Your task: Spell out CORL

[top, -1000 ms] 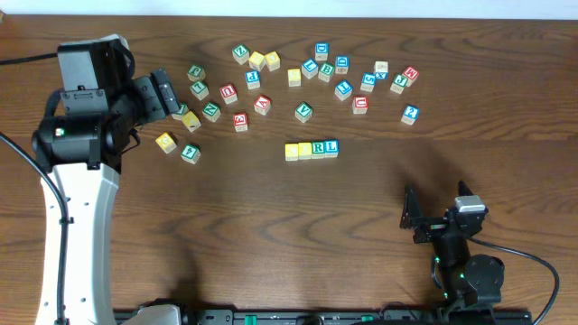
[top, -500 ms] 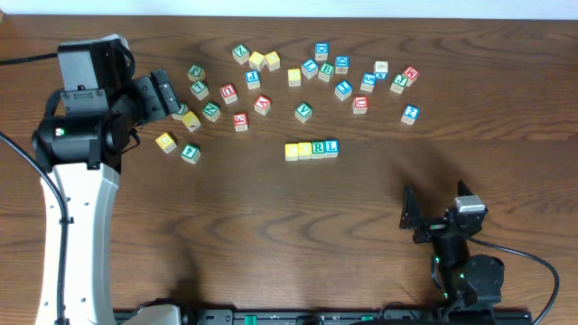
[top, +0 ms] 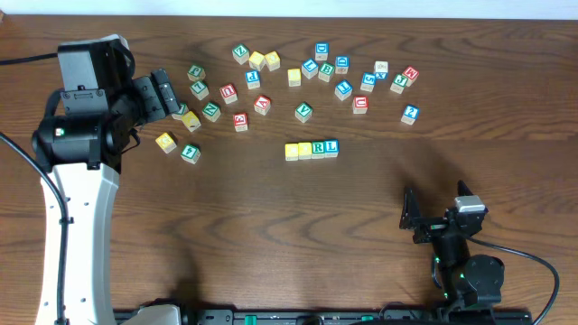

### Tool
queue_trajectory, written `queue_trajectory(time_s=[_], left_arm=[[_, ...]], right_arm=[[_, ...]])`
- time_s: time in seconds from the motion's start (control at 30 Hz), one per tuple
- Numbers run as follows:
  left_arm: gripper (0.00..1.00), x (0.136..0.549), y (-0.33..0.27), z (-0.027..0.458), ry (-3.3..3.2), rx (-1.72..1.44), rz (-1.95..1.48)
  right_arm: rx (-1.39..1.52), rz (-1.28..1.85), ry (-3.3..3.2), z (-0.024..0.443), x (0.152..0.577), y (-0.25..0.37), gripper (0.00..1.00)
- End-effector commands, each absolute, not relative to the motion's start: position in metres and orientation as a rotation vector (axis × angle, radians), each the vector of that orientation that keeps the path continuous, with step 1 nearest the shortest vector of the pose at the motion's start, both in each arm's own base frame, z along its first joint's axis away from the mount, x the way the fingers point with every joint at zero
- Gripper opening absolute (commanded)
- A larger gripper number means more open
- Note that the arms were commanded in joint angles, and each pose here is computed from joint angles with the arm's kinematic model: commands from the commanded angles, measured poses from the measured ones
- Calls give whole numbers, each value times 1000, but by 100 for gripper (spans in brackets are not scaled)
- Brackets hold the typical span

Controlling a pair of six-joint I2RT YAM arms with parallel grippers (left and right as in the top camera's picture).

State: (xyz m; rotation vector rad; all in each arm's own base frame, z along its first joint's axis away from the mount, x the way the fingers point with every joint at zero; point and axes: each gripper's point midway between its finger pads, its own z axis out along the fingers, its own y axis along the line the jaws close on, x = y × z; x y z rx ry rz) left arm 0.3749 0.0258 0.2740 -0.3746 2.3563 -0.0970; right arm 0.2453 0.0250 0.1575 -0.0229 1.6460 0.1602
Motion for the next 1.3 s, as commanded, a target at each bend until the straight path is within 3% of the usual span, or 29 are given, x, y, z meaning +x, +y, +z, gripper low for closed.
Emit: queue_trajectory(time_s=[0.0,0.53,0.8,1.27], left_arm=[[93,373,29,285,2332,-367,-81],[93,296,52,306,1903,-372,55],[93,262,49,275,1656,-343,37],[93,243,46,193,1476,-317,22]], right_arm=[[-19,172,1645,157,245,25,99],[-18,171,1645,157,245,25,99],[-18,171,1645,157,245,25,99],[-18,171,1645,157,245,25,99]])
